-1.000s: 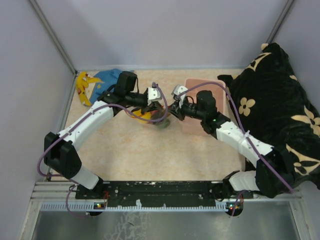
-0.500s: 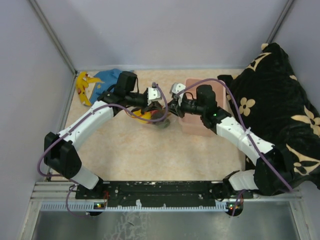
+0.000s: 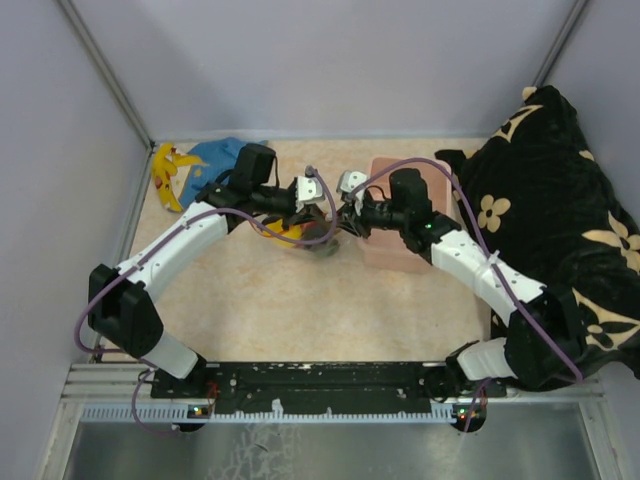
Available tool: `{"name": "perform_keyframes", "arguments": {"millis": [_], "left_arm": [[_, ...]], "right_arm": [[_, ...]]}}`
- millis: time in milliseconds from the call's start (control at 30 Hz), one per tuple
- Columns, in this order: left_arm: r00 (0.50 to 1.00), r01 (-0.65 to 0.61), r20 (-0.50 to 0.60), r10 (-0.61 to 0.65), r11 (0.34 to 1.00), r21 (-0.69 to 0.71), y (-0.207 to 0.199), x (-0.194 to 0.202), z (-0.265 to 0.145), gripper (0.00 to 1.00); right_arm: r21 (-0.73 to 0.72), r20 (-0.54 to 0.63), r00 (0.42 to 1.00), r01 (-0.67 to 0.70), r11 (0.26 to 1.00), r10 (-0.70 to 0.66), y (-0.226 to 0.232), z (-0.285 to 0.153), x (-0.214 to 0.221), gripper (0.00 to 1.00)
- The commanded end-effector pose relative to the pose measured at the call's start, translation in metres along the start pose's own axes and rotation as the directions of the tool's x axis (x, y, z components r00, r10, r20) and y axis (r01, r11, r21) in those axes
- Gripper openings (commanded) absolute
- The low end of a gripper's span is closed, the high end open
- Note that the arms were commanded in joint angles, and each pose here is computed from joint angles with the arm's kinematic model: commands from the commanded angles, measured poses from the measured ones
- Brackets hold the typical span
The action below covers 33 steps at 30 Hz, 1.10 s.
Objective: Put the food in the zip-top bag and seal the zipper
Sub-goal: Unzip the zipper food storage bag at the center of the board.
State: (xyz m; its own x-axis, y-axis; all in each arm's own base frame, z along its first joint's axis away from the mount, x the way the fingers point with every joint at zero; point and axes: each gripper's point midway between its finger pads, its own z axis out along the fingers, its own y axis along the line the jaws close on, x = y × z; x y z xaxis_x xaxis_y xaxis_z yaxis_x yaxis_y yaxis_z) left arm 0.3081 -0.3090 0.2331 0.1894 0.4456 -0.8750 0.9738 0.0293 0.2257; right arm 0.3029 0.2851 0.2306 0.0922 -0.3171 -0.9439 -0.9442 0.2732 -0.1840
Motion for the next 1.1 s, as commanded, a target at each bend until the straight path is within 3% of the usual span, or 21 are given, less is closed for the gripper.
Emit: {"name": "perform_keyframes", "arguments": {"millis": [0, 367, 567, 700, 933, 1067], "left_arm": [[0.999, -0.037, 0.026, 0.037, 0.999, 0.009, -0.003, -0.009, -0.001, 0.00], [0.999, -0.035, 0.035, 0.035, 0.999, 0.022, -0.006, -0.011, 0.002, 0.06], [0.998, -0.029, 0.052, 0.029, 0.999, 0.016, -0.004, -0.016, 0.002, 0.37], [0.996, -0.025, 0.087, 0.021, 0.999, 0.040, -0.007, -0.023, 0.005, 0.48], [0.992, -0.023, 0.123, 0.015, 0.998, 0.066, -0.009, -0.032, 0.012, 0.48], [0.988, -0.022, 0.151, 0.009, 0.996, 0.082, -0.011, -0.038, 0.014, 0.41]], "right_arm": [[0.010, 0.046, 0.997, 0.056, 0.998, -0.056, -0.014, -0.001, -0.022, 0.16], [0.003, 0.077, 0.995, 0.058, 0.998, -0.058, -0.014, 0.001, -0.030, 0.00], [0.004, 0.076, 0.995, 0.058, 0.998, -0.058, -0.013, -0.001, -0.031, 0.00], [0.000, 0.075, 0.996, 0.055, 0.998, -0.055, -0.012, -0.001, -0.031, 0.00], [-0.011, 0.070, 0.997, 0.045, 0.999, -0.044, -0.010, -0.001, -0.030, 0.00], [-0.012, 0.065, 0.997, 0.043, 0.999, -0.042, -0.010, -0.001, -0.028, 0.00]]}}
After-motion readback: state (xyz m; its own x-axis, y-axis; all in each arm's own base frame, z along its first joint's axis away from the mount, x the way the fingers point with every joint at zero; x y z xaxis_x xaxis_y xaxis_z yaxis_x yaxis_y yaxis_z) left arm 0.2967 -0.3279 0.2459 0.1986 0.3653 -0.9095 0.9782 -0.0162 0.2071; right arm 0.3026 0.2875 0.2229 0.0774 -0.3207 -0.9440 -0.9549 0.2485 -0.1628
